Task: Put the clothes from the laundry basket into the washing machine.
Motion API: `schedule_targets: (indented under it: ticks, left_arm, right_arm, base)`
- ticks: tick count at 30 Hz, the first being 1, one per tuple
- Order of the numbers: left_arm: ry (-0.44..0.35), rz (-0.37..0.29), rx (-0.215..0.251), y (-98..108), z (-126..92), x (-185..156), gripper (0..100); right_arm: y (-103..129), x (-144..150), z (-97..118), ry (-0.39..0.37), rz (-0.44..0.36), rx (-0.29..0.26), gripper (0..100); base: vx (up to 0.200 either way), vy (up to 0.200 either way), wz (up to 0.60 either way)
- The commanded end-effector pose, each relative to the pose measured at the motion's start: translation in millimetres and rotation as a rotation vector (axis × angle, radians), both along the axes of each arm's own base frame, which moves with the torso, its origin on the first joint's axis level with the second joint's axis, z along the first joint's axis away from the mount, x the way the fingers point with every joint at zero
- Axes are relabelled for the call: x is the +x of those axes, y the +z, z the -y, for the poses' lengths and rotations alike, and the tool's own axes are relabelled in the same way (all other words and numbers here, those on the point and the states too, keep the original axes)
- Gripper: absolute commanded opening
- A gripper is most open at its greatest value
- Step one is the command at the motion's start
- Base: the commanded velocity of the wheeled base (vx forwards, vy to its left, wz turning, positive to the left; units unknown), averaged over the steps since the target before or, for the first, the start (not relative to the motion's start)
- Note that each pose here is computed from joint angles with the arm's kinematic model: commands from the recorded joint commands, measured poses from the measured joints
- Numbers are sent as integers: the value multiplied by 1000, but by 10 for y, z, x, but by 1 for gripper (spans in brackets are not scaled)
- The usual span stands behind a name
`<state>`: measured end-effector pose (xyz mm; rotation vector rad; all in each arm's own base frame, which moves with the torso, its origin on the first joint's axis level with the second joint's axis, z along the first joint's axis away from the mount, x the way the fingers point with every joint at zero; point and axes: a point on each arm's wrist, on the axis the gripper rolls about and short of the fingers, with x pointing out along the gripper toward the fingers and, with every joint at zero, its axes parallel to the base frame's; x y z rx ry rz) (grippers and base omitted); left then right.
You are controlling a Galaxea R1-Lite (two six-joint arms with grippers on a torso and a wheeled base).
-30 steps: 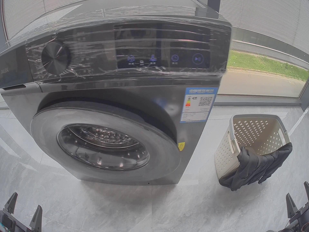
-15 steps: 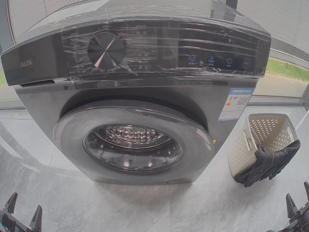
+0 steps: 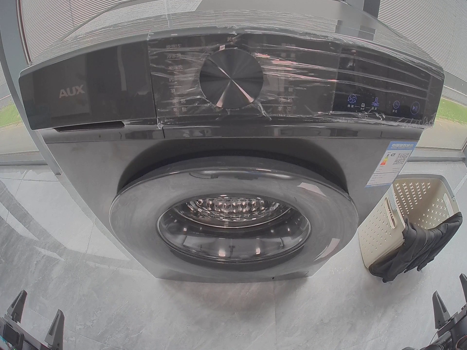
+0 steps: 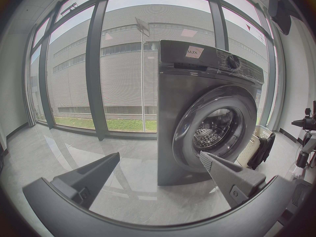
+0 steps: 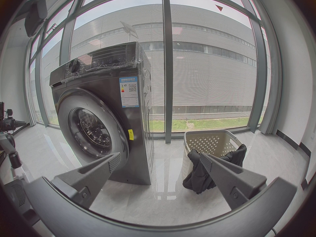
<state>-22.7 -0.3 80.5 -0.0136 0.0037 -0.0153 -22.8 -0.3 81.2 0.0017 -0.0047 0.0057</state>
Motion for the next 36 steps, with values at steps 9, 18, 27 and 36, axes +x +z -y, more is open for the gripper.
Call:
schedule_targets:
  ticks: [9,18,27,36]
  left_arm:
    - [2,-2,1,-52,0,2,100]
    - [2,-3,0,-52,0,2,100]
    - [2,-3,0,-52,0,2,100]
    - [2,-2,1,-52,0,2,100]
  right_arm:
    - [-50,8,0,0,-11,0,100]
    - [-52,8,0,2,-12,-2,100]
    - [-50,7,-1,5,-9,7,100]
    - [72,-24,-6,24,66,4,100]
  base:
    - [0,0,0]
    - [0,0,0]
    - [133,0,0]
    - [0,0,0]
